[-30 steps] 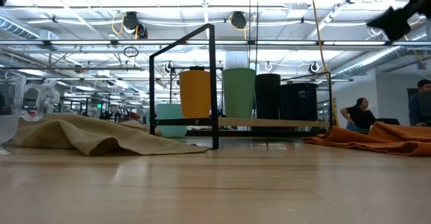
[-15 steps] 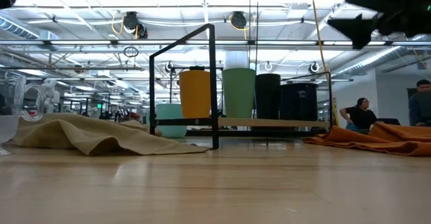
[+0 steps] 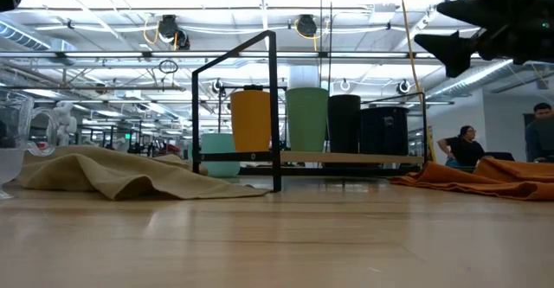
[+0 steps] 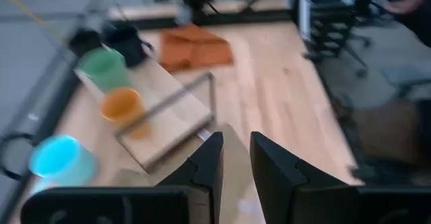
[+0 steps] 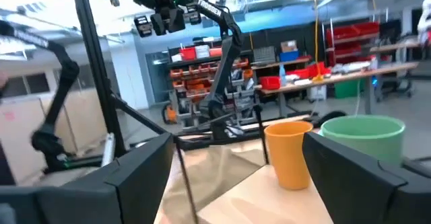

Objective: Stack small to large cups/mugs on shelf
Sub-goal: Put the light blue mug on the shelf

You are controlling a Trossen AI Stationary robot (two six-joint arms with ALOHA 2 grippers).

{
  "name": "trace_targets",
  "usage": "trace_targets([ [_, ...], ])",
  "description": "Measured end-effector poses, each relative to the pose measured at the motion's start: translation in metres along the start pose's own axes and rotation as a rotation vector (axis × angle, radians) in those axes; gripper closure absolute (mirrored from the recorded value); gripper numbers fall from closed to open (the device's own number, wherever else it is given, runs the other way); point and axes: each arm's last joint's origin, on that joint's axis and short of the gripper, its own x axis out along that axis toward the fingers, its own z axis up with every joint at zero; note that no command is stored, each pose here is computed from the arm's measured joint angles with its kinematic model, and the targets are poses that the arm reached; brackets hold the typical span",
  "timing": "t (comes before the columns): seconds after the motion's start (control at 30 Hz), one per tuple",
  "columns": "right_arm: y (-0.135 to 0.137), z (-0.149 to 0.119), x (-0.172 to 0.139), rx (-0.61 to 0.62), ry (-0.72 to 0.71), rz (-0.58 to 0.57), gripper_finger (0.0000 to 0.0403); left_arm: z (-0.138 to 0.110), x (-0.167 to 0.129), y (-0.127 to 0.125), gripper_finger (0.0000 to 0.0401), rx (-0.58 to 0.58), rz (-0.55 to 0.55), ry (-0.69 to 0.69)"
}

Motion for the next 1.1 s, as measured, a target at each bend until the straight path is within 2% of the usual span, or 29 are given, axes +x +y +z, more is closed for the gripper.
trace_targets([
  [0.13,0.000,-0.001,0.001,0.052,0.005,-0.001,0.0080,0.005,0.004,0.005,0.0327,0.058,0.168,-0.100],
  [0.3,-0.001,-0.003,0.002,0.054,0.026,-0.005,0.0080,0.010,0.010,0.020,0.0327,0.091,0.401,-0.138],
  [0.43,-0.001,-0.004,0.003,0.065,0.040,-0.008,0.0080,0.013,0.012,0.033,0.0327,0.062,0.528,-0.131],
  [0.63,-0.002,-0.006,0.004,0.072,0.063,-0.013,0.0080,0.020,0.023,0.047,0.0327,0.082,0.697,-0.064],
  [0.83,-0.002,-0.008,0.005,0.074,0.074,-0.015,0.0080,0.031,0.036,0.055,0.0327,0.067,0.764,-0.032],
  [0.97,-0.002,-0.008,0.005,0.113,0.076,-0.017,0.0080,0.027,0.039,0.058,0.0327,0.098,0.756,0.037],
  [1.1,-0.002,-0.008,0.005,0.135,0.077,-0.018,0.0080,0.009,0.019,0.067,0.0327,-0.018,0.738,0.074],
])
